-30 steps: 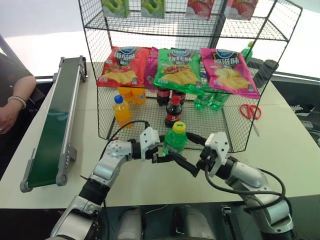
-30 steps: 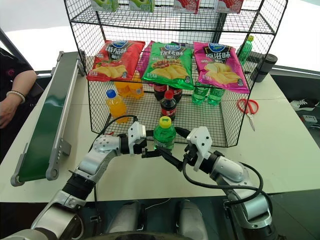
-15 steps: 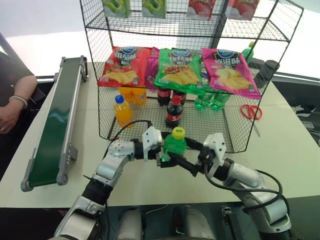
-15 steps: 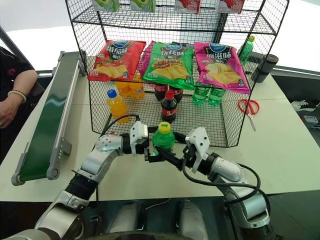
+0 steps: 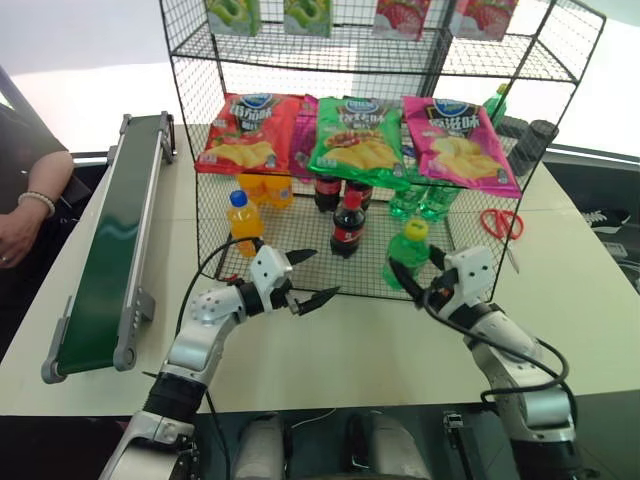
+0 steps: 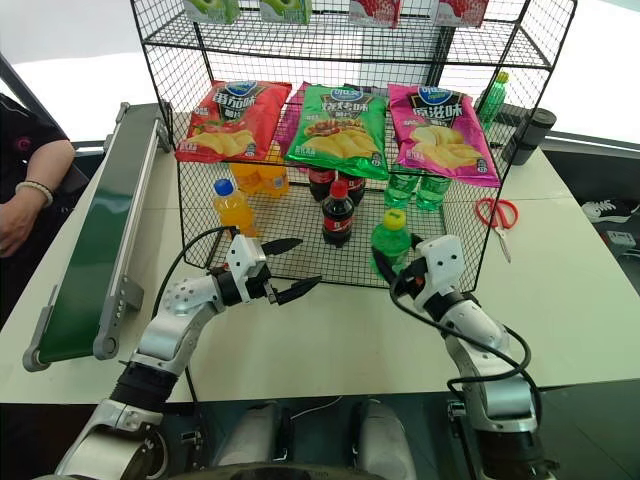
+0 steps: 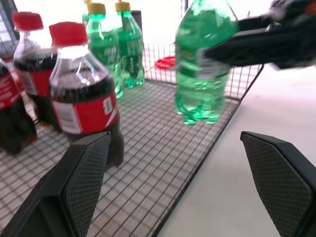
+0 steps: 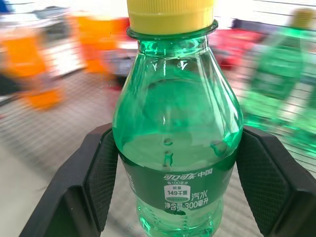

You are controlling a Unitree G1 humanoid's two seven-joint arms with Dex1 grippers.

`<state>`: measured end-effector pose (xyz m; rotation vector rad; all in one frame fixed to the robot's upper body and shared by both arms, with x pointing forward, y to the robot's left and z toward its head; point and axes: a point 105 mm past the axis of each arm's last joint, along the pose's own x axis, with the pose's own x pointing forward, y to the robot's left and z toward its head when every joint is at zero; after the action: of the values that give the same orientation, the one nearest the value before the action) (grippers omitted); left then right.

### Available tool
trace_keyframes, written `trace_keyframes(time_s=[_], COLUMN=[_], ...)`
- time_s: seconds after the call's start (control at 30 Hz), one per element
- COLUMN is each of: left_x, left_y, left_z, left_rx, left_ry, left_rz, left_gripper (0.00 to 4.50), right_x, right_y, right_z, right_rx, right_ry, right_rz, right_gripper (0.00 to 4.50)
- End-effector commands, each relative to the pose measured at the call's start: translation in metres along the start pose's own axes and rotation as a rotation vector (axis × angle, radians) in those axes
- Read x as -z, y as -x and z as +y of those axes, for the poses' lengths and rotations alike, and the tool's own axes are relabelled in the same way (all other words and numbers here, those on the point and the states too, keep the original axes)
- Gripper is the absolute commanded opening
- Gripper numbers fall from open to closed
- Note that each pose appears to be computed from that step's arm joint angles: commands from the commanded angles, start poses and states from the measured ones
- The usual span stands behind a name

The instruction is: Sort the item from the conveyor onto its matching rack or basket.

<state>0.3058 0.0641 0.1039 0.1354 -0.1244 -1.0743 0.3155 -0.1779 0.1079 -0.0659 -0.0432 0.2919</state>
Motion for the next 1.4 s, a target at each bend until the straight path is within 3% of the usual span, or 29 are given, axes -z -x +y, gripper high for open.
trace_keyframes(time_s=[0.03, 0.27, 0.67, 0.77, 0.87, 1.23, 1.4], left_x=[-0.019, -0.02, -0.018, -0.018, -0.018, -0.018, -0.016], left_y=[0.0, 0.0, -0.002, -0.003, -0.003, 0.002, 0.011], left_z=[-0.005, -0.013, -0.014, -0.014, -0.014, -0.01, -0.002], left_rx=[0.006, 0.024, 0.032, 0.035, 0.037, 0.022, -0.024], left_ry=[-0.029, -0.032, -0.023, -0.022, -0.022, -0.021, -0.008], left_rz=[-0.057, -0.048, -0.042, -0.042, -0.042, -0.03, -0.002], left_gripper=[4.47, 4.47, 4.47, 4.5, 4.5, 4.5, 4.5], right_x=[-0.014, -0.002, 0.007, 0.008, 0.008, 0.003, -0.009], right_y=[-0.009, -0.028, -0.039, -0.037, -0.034, 0.007, 0.035], right_z=[-0.032, -0.05, -0.042, -0.042, -0.041, -0.039, -0.018], right_rx=[0.162, 0.224, 0.176, 0.177, 0.171, 0.15, 0.036], right_ry=[0.013, 0.0, -0.045, -0.042, -0.028, 0.072, 0.135], right_rz=[-0.099, -0.103, -0.097, -0.093, -0.093, -0.055, -0.03], right_gripper=[2.96, 2.96, 2.96, 4.48, 4.48, 4.48, 4.48])
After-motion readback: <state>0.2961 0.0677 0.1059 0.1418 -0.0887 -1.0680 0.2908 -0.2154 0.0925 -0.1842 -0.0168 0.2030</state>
